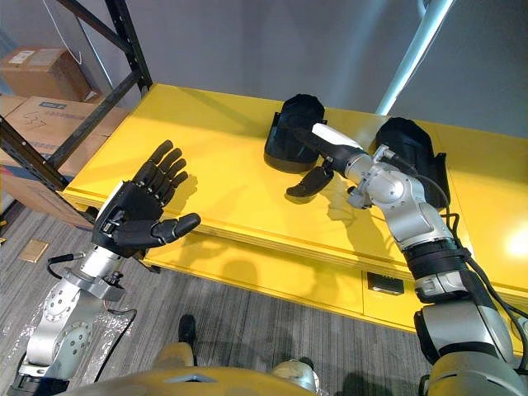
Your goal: Walk over and take three plastic housings, then place them on the shelf
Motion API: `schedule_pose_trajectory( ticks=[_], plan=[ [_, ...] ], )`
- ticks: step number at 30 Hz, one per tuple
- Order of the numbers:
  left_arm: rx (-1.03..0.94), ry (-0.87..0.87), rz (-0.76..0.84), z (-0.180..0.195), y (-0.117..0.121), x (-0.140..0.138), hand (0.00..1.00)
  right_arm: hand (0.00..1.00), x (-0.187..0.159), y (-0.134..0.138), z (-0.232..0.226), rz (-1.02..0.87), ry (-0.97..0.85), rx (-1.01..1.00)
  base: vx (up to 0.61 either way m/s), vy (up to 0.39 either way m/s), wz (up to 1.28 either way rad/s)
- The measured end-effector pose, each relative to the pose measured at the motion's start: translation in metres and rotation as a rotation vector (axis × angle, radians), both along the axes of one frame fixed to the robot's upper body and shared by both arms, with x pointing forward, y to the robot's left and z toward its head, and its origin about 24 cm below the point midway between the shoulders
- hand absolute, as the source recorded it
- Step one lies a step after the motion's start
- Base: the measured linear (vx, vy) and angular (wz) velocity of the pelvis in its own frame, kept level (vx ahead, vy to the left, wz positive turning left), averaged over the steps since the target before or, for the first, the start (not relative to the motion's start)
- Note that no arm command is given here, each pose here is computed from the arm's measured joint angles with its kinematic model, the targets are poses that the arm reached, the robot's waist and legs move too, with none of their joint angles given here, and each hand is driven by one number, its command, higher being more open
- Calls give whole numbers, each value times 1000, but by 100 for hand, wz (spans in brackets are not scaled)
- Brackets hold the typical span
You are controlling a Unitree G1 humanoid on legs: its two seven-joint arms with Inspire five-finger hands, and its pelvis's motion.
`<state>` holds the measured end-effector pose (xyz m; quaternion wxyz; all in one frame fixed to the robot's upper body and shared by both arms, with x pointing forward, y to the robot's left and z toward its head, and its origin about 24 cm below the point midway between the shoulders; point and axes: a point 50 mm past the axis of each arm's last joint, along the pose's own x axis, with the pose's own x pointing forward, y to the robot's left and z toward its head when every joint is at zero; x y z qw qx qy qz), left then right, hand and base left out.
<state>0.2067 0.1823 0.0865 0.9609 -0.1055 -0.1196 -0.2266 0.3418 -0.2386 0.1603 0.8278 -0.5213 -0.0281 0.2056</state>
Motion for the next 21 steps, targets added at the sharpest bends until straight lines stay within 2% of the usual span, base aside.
schedule_pose_trajectory(
  ticks=[10, 21],
  plan=[
    [0, 1, -7, 0, -1, 0, 100, 100, 4, 15, 8, 119, 101, -34, -20, 2, 3],
    [0, -1, -14, 0, -2, 0, 100, 100, 5, 6, 5, 139, 177, -119, -29, -3, 2]
  ],
)
